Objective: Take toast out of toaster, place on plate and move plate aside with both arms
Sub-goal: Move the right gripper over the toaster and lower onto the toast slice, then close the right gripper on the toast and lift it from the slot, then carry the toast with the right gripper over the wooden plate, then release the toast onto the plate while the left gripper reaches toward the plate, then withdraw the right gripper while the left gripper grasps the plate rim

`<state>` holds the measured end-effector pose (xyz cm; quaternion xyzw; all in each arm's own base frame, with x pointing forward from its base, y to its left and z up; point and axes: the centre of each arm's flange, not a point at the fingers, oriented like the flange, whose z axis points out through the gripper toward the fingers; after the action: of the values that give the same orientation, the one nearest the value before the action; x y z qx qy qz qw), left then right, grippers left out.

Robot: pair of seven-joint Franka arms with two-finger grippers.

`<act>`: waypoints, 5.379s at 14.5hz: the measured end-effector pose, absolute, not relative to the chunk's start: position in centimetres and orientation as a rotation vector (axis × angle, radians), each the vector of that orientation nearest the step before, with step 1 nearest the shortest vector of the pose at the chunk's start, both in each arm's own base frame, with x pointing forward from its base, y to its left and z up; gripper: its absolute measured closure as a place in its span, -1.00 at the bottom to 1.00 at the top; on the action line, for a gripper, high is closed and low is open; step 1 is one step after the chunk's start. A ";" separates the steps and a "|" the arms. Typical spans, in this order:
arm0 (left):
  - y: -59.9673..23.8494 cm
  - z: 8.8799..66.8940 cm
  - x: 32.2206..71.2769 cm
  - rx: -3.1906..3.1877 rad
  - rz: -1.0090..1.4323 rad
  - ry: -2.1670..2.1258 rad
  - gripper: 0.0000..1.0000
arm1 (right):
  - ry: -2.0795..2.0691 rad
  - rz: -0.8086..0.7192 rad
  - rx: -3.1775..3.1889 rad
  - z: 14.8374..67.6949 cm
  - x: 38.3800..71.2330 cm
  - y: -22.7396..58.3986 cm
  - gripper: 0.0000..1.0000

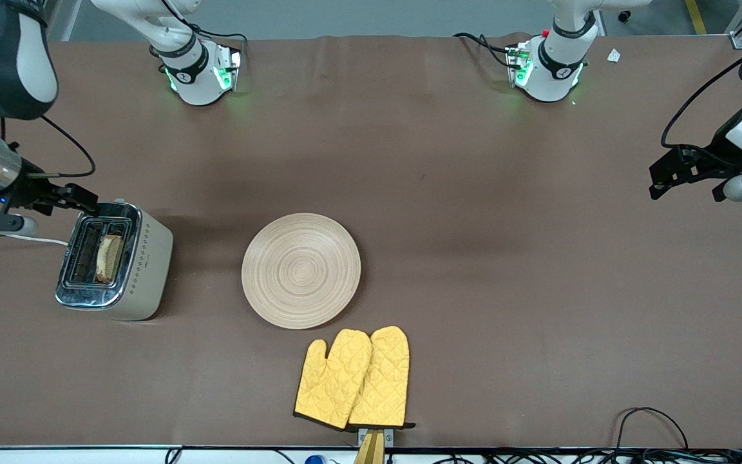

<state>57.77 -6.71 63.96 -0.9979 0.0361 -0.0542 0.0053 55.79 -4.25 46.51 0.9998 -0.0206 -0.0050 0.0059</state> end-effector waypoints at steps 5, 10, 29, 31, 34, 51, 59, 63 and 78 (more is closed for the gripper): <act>-6.7 64.0 57.8 -3.124 -0.170 0.113 -1.00 | -0.079 -0.008 3.127 39.4 57.4 -5.0 -1.00; -6.7 64.0 57.8 -3.124 -0.170 0.113 -1.00 | -0.096 -0.024 3.125 35.8 58.3 -5.7 -0.61; -6.9 64.0 57.8 -3.124 -0.169 0.117 -1.00 | -0.030 -0.186 3.150 54.4 59.3 -2.7 0.73; -6.9 64.0 57.8 -3.124 -0.169 0.117 -1.00 | 0.003 -0.191 3.200 54.1 59.5 0.3 0.73; -6.9 64.0 57.7 -3.124 -0.169 0.118 -1.00 | 0.002 -0.148 3.296 50.5 60.7 5.3 0.73; -6.7 63.0 57.7 -3.124 -0.105 0.114 -1.00 | -0.225 -0.186 3.527 28.1 58.8 25.8 0.73; -7.6 62.2 57.2 -3.151 -0.017 0.131 -1.00 | -0.266 -0.236 3.503 24.4 60.2 20.6 0.81; -8.6 59.8 57.3 -3.233 0.121 0.135 -1.00 | -0.325 -0.330 3.479 22.1 59.8 17.6 0.52; -16.5 38.3 63.6 -3.472 0.596 0.063 -1.00 | -0.081 -0.253 3.326 38.3 61.5 8.5 -1.00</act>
<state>63.57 -16.46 38.27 -0.9676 0.0176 0.1660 -0.1896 61.52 8.54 38.32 0.9921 -0.0241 -0.0754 -0.0975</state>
